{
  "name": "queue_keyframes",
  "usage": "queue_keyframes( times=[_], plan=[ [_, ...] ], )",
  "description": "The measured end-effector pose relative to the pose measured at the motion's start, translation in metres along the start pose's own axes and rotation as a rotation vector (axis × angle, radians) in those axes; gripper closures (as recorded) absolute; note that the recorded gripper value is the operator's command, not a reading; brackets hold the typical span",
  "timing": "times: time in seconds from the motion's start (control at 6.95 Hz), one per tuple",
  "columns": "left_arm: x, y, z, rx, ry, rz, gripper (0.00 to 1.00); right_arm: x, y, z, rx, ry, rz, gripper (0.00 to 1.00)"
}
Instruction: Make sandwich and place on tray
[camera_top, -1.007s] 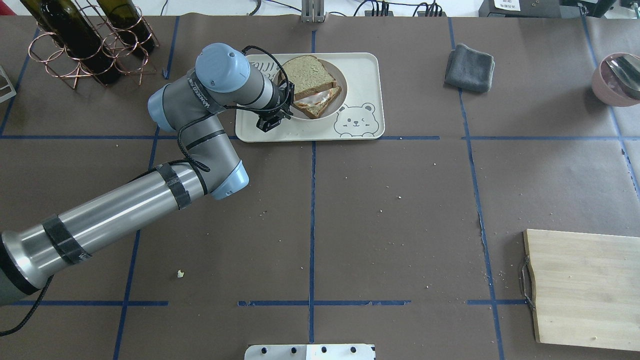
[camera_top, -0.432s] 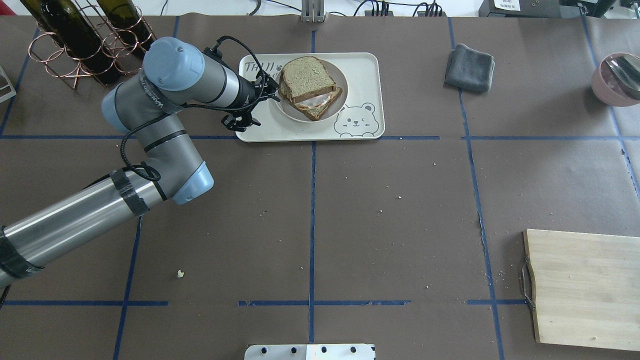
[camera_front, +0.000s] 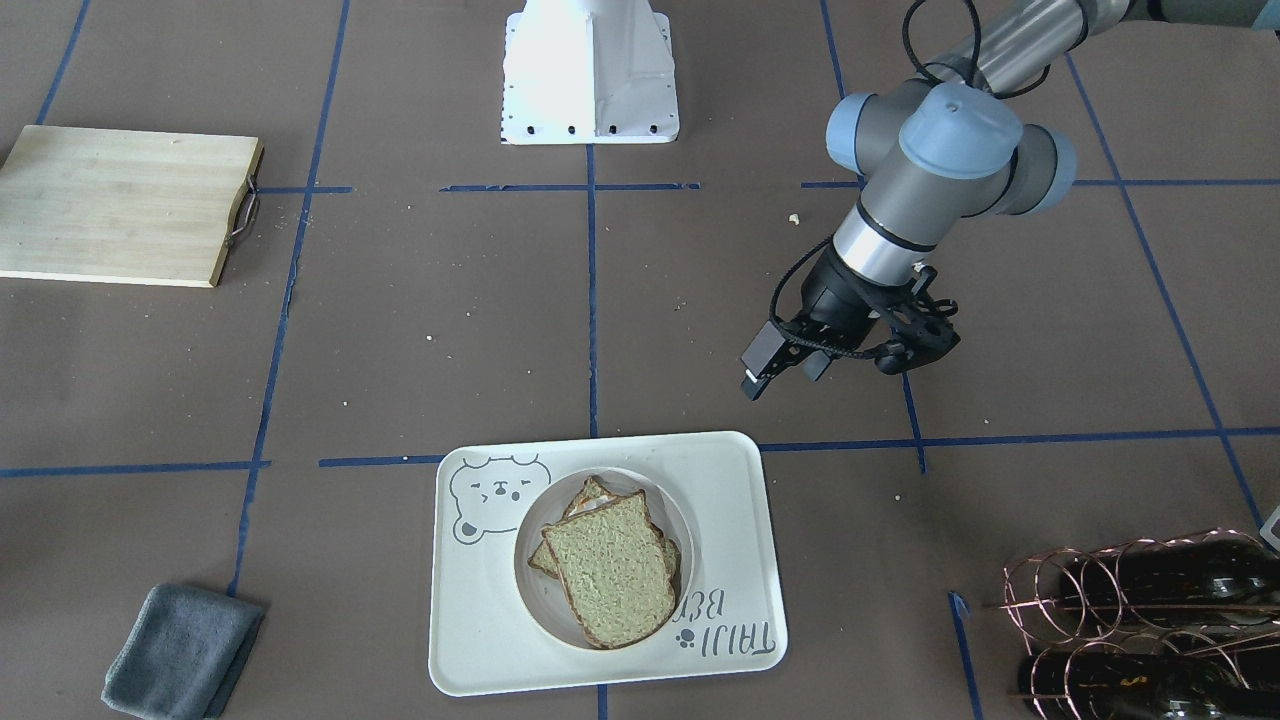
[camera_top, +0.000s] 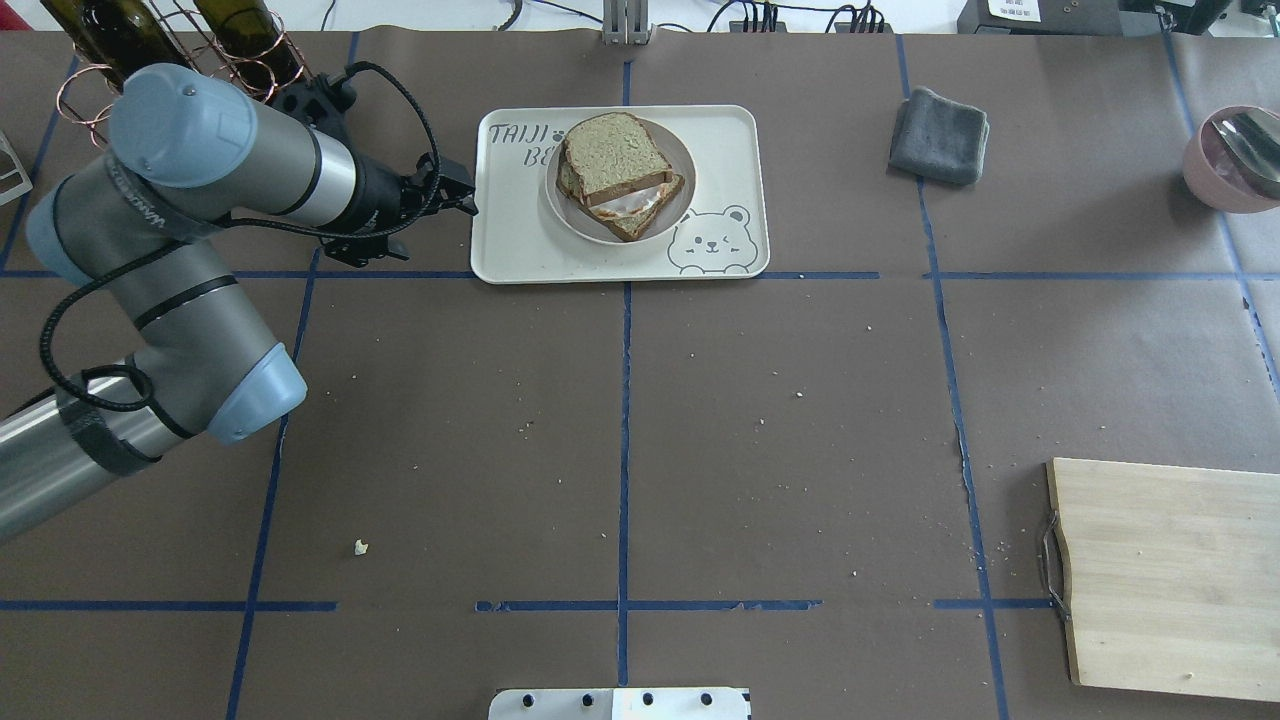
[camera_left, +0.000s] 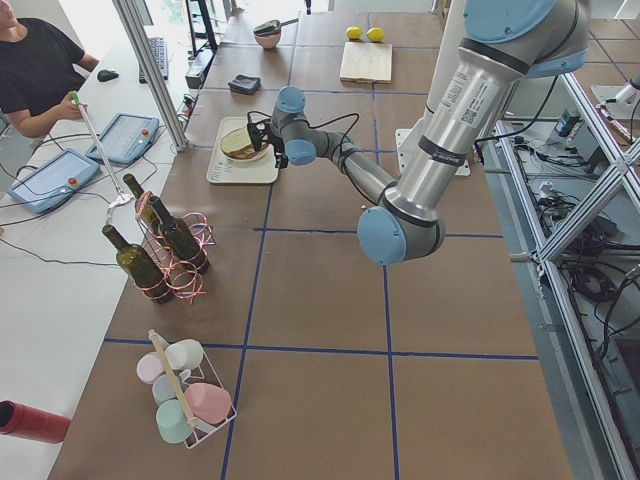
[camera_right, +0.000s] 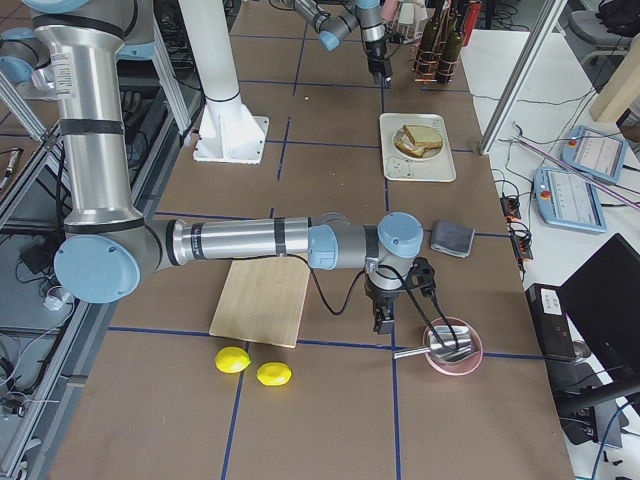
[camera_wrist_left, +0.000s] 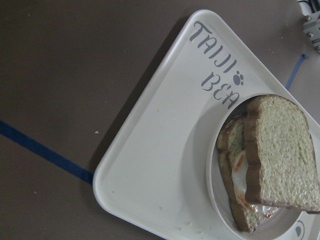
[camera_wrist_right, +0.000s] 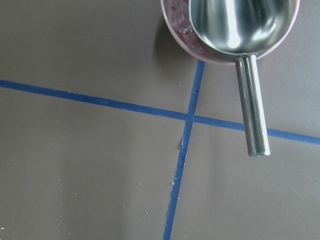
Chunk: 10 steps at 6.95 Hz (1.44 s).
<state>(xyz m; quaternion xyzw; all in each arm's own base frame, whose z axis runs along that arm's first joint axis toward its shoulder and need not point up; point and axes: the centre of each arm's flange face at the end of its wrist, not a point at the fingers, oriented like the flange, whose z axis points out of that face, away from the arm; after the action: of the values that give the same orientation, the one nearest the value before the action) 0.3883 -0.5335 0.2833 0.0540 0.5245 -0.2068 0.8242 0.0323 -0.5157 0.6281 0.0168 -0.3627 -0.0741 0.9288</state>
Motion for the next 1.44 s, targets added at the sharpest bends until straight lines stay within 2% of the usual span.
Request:
queue_keyframes(
  times=[0.29, 0.43, 0.72, 1.01, 1.29, 1.44],
  plan=[
    [-0.045, -0.008, -0.026, 0.001, -0.124, 0.221, 0.0, 0.035, 0.038, 0.0, 0.007, -0.053, 0.089, 0.0],
    [-0.074, -0.018, -0.038, 0.002, -0.167, 0.322, 0.0, 0.046, 0.051, -0.002, 0.015, -0.063, 0.124, 0.0],
    [-0.143, -0.054, -0.066, -0.011, -0.242, 0.503, 0.0, 0.054, 0.056, -0.01, 0.047, -0.065, 0.156, 0.0],
    [-0.224, -0.1, -0.112, -0.046, -0.287, 0.635, 0.0, 0.051, 0.051, -0.016, 0.098, -0.061, 0.189, 0.0],
    [-0.311, -0.151, -0.178, -0.061, -0.375, 0.755, 0.0, 0.049, 0.05, -0.019, 0.117, -0.063, 0.203, 0.0],
    [-0.342, -0.17, -0.21, -0.084, -0.397, 0.772, 0.0, 0.049, 0.05, -0.019, 0.119, -0.063, 0.204, 0.0]
  ],
)
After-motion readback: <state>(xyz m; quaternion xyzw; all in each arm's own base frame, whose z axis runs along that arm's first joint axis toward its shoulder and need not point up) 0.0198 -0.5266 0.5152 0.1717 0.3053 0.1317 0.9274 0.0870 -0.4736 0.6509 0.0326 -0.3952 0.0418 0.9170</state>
